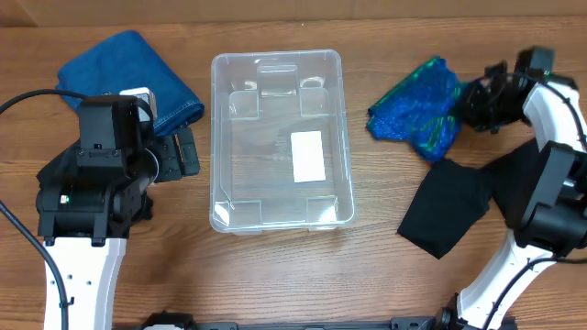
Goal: Pack container
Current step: 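Carry the sparkly fabric into the bin's back half and release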
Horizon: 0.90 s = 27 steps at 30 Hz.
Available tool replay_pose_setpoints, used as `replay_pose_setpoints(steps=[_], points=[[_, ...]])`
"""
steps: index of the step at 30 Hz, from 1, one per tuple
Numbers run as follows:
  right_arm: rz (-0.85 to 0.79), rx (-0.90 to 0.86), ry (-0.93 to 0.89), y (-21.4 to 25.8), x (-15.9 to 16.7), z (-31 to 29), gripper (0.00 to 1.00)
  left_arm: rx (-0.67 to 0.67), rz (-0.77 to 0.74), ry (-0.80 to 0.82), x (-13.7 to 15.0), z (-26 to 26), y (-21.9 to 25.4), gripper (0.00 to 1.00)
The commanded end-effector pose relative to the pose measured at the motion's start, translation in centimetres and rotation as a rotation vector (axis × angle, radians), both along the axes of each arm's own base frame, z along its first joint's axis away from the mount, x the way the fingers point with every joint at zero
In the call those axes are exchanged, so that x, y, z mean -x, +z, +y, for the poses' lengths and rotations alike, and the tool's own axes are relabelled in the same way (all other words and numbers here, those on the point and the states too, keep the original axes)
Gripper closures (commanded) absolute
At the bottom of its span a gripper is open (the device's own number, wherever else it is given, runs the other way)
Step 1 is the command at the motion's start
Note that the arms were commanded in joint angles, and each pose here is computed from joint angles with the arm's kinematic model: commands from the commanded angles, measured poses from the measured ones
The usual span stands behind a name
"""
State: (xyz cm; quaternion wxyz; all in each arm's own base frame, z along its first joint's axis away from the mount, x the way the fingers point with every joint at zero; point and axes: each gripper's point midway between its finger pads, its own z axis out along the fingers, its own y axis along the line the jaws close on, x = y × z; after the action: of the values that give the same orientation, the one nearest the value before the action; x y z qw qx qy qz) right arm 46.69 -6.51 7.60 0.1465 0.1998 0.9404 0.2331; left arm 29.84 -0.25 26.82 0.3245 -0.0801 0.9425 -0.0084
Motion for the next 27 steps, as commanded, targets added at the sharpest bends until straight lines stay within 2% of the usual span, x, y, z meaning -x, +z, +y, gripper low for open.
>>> replay_pose_setpoints(steps=[1, 2, 4, 6, 8, 13, 18, 20, 25, 26, 27], points=[[-0.400, 0.129, 0.130, 18.2, -1.9, 4.5, 0.96, 0.014, -0.028, 0.070, -0.2, 0.6, 1.0, 0.00], [-0.463, 0.186, 0.189, 21.3, -1.1, 6.6, 0.96, 0.008, -0.035, 0.150, -0.1, 1.6, 1.1, 0.00], [-0.541, 0.246, 0.263, 24.9, 0.4, 10.6, 0.96, 0.019, -0.038, 0.199, -0.1, 2.5, 1.1, 0.00], [-0.612, 0.277, 0.370, 27.0, 2.1, 15.4, 0.96, 0.036, -0.028, 0.263, 0.3, 3.9, 0.9, 0.00], [-0.636, 0.262, 0.492, 27.3, 3.9, 21.4, 0.96, 0.068, -0.010, 0.298, 0.7, 4.9, 0.6, 0.00], [-0.499, 0.159, 0.608, 21.6, 5.6, 31.4, 0.96, 0.070, 0.000, 0.326, 1.1, 5.6, 0.4, 0.00], [-0.334, 0.115, 0.805, 11.7, 5.7, 37.4, 0.96, 0.069, 0.008, 0.326, 1.2, 5.6, 0.3, 0.00], [-0.275, 0.087, 0.867, 8.4, 6.3, 39.0, 0.96, 0.069, 0.013, 0.326, 1.3, 5.6, 0.2, 0.00], [-0.252, 0.119, 0.934, 5.7, 6.6, 39.7, 0.96, 0.069, 0.013, 0.326, 1.3, 5.6, 0.2, 0.00], [-0.264, 0.175, 0.899, 5.5, 5.4, 38.6, 0.58, 0.069, 0.012, 0.326, 1.3, 5.6, 0.2, 0.00], [-0.267, 0.295, 0.807, 5.1, 3.3, 36.2, 0.00, 0.069, 0.013, 0.326, 1.3, 5.6, 0.2, 0.00]])
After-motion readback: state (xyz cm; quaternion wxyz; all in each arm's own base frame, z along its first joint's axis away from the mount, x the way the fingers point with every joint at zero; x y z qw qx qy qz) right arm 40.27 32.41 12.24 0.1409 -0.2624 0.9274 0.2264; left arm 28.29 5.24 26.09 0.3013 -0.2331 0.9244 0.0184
